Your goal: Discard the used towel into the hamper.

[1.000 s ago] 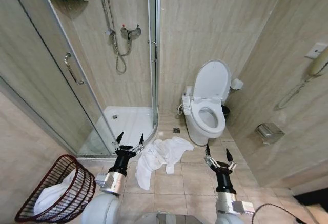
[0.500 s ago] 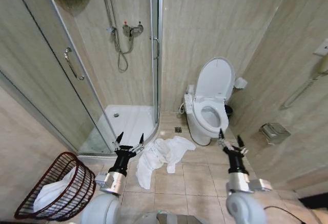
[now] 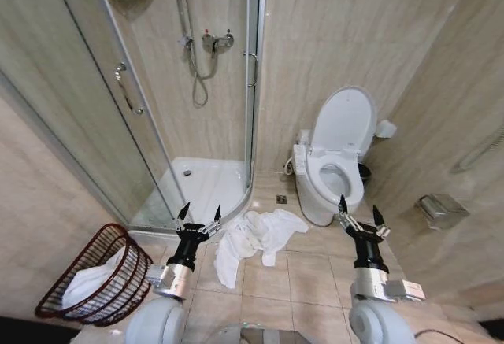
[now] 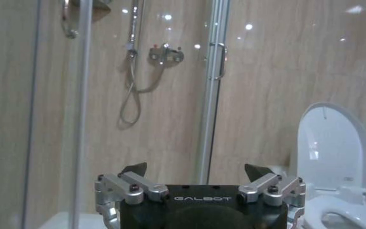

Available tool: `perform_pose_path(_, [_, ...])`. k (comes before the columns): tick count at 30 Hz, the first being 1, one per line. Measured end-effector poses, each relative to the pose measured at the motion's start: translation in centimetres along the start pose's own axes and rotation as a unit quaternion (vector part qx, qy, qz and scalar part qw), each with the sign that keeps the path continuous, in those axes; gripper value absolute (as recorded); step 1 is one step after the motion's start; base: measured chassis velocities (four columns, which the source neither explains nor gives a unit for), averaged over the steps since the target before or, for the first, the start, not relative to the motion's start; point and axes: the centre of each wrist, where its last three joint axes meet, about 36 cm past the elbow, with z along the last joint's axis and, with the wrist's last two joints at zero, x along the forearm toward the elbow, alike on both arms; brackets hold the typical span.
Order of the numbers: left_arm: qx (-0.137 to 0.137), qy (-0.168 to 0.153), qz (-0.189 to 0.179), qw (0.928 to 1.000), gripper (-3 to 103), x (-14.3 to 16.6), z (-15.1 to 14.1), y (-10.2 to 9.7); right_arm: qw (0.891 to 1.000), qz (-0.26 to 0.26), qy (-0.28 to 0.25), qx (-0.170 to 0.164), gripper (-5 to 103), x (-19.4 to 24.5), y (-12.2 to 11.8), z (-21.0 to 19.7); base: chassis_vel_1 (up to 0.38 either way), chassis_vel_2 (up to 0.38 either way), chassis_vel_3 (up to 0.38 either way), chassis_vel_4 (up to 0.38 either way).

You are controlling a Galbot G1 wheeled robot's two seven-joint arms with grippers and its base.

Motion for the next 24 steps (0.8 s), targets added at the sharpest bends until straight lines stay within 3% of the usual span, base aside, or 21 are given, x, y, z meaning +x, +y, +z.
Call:
perform_pose_path(10, [0.000, 0.000, 0.000, 1.0000, 100, 0.0, 0.0, 0.0, 0.999, 0.044, 0.015, -0.003, 100, -0.7, 0.4, 2.2, 0.000, 0.000, 0.000, 0.000])
perform_pose_path(24, [0.000, 0.000, 0.000, 1.0000, 100, 0.0, 0.0, 0.0, 0.999, 0.034, 0.036, -0.002, 100, 0.7, 0.0, 3.2, 0.000, 0.000, 0.000, 0.000])
